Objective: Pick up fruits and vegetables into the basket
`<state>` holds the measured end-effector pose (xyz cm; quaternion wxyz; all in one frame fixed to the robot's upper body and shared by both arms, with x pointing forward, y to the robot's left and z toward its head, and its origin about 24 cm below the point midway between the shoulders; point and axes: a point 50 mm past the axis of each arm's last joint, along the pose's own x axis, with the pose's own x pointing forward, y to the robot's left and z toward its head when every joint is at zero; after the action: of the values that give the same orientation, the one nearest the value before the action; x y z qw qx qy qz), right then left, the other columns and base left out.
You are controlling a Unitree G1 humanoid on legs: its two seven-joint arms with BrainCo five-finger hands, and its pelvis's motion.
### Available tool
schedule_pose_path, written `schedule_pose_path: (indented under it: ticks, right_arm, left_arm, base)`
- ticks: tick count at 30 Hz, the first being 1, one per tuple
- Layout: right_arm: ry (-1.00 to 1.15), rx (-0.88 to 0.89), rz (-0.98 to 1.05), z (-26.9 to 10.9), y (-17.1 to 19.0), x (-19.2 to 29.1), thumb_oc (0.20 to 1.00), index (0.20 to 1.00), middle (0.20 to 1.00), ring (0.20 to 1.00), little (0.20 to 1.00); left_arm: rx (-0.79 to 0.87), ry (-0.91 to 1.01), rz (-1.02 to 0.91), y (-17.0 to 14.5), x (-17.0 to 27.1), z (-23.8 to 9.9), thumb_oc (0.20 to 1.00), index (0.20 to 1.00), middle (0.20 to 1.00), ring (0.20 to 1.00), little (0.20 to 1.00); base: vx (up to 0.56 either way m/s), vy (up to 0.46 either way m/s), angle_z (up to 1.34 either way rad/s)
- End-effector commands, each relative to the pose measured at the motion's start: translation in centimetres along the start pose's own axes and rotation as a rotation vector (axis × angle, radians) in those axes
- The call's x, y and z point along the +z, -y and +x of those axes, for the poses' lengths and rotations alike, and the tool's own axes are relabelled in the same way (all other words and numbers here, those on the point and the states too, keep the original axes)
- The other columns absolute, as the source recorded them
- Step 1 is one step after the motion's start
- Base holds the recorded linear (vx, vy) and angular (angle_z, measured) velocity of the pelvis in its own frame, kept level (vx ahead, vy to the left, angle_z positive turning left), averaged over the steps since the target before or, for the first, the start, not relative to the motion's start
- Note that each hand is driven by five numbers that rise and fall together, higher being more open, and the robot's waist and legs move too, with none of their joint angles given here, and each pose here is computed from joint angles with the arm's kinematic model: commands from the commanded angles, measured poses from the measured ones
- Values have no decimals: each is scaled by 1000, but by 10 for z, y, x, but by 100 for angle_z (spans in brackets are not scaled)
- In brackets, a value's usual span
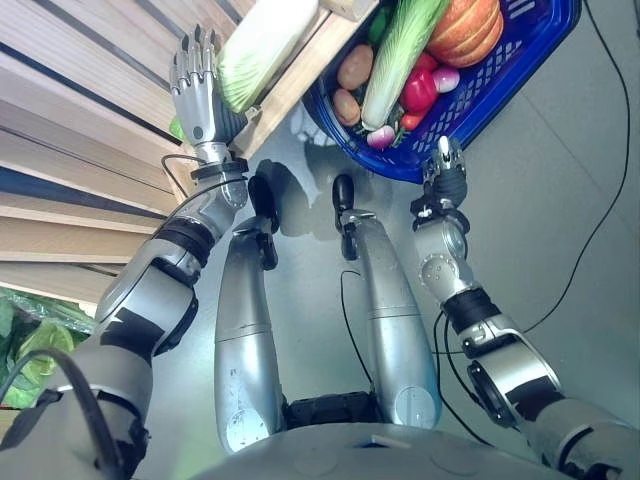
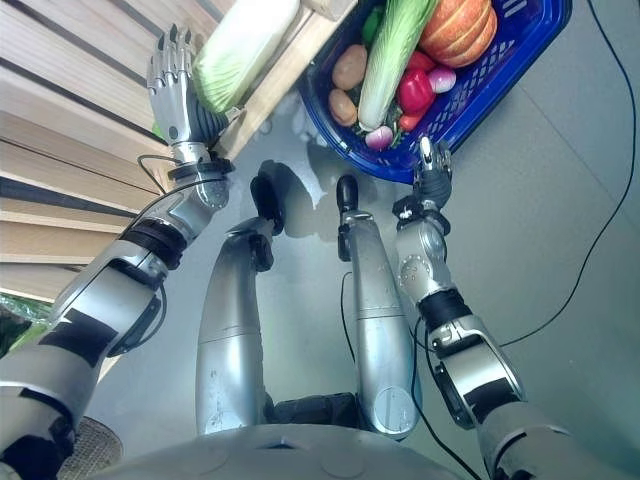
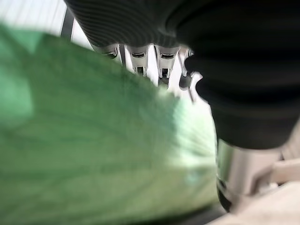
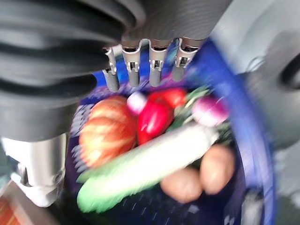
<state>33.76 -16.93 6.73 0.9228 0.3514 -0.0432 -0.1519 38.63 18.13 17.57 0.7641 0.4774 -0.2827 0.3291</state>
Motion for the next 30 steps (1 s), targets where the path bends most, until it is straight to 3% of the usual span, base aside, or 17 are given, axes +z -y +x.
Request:
schedule_pose_path:
  ticks: [1, 11, 17, 18, 19, 20, 30]
  right_arm:
    - [52, 107, 111, -11, -11, 4, 1000, 1000, 1000, 1000, 1000]
    - [35, 217, 154, -25, -17, 1, 1000, 1000, 1000, 1000, 1000]
    - [22, 210, 136, -28, -13, -2, 1000, 1000, 1000, 1000, 1000]
    - [24, 213, 135, -28, -15, -1, 1000, 1000, 1000, 1000, 1000]
    - [32, 217, 133, -28, -15, -1, 1000, 1000, 1000, 1000, 1000]
    - [37, 219, 131, -28, -15, 0, 1000, 1000, 1000, 1000, 1000]
    - [36, 241, 112, -32, -12, 1, 1000, 1000, 1000, 1000, 1000]
  left_arm:
    - [65, -76, 134, -4, -19, -1, 1000, 1000, 1000, 1000, 1000]
    - [167, -194, 298, -18, -40, 1, 1000, 1000, 1000, 1000, 1000]
    - [132, -233, 334, -21, -50, -1, 1000, 1000, 1000, 1000, 1000]
    - [133, -239, 333, -22, -52, -1, 749, 749, 749, 749, 749]
    - [117, -231, 353, -23, -55, 0, 244, 244, 244, 244, 244]
    - [111, -226, 363, -24, -57, 2, 200, 200, 200, 200, 200]
    - [97, -227, 453, -40, -76, 6, 200, 200, 200, 200, 200]
  base:
    - [-25, 14, -4]
    - [-9, 8, -4]
    - [0, 0, 0]
    - [0, 0, 0]
    - [0, 0, 0]
    - [0, 0, 0]
    - [3, 2, 0]
